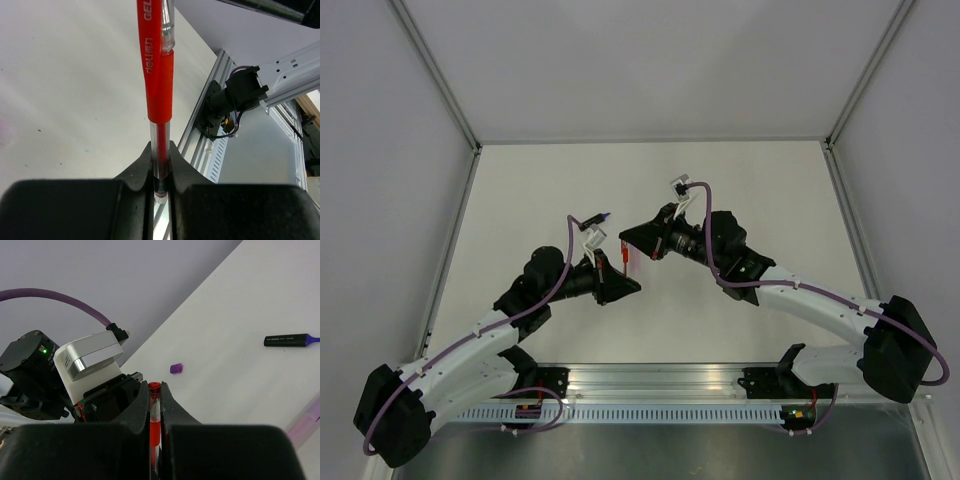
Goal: Insert the pens into the pen caps
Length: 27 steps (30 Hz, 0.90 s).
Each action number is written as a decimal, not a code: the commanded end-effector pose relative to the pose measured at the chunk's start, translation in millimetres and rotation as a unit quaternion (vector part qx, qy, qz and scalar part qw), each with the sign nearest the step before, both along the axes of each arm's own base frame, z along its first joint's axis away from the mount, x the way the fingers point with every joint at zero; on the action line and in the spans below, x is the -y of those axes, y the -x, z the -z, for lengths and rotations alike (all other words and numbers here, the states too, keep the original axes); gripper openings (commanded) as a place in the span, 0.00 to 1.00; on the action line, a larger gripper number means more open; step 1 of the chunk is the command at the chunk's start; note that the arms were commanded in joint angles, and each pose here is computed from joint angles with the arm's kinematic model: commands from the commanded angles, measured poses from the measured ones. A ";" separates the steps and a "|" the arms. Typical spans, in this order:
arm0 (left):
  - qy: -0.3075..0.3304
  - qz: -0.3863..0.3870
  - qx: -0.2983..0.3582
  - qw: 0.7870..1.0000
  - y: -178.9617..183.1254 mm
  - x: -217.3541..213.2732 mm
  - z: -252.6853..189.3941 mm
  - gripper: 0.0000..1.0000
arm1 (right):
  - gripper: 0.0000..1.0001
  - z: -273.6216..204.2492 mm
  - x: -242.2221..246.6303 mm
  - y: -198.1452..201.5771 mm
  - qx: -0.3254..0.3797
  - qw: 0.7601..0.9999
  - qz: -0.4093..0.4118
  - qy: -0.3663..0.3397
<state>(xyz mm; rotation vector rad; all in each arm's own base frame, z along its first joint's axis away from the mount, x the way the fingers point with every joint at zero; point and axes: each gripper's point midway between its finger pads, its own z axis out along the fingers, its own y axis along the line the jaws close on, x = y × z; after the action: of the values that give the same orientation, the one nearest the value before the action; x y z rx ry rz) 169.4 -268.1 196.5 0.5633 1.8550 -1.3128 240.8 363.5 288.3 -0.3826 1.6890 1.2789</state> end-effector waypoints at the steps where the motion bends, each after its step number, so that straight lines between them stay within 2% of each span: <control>1: 0.037 0.007 0.048 0.998 0.2 2.0 -28.4 0.02 | 0.00 20.6 -8.1 19.2 -0.017 0.999 -0.051 0.005; 8: 0.056 -0.025 0.056 0.997 -12.0 1.5 -51.5 0.02 | 0.00 50.9 -6.0 22.7 -0.029 0.996 -0.063 0.058; 17: 0.030 -0.103 0.060 0.992 -42.9 -6.9 -61.0 0.02 | 0.00 72.3 -3.7 28.8 -0.043 0.993 -0.066 0.092; 27: 0.033 -0.137 0.076 0.987 -60.6 -7.9 -81.5 0.02 | 0.00 88.6 -5.0 37.4 -0.047 0.991 -0.066 0.103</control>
<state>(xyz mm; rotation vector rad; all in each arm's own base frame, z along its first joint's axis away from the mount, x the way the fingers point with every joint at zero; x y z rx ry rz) 182.1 -262.9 188.8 0.4830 1.9969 -1.1927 250.1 360.6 276.0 -0.3774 1.6679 1.2222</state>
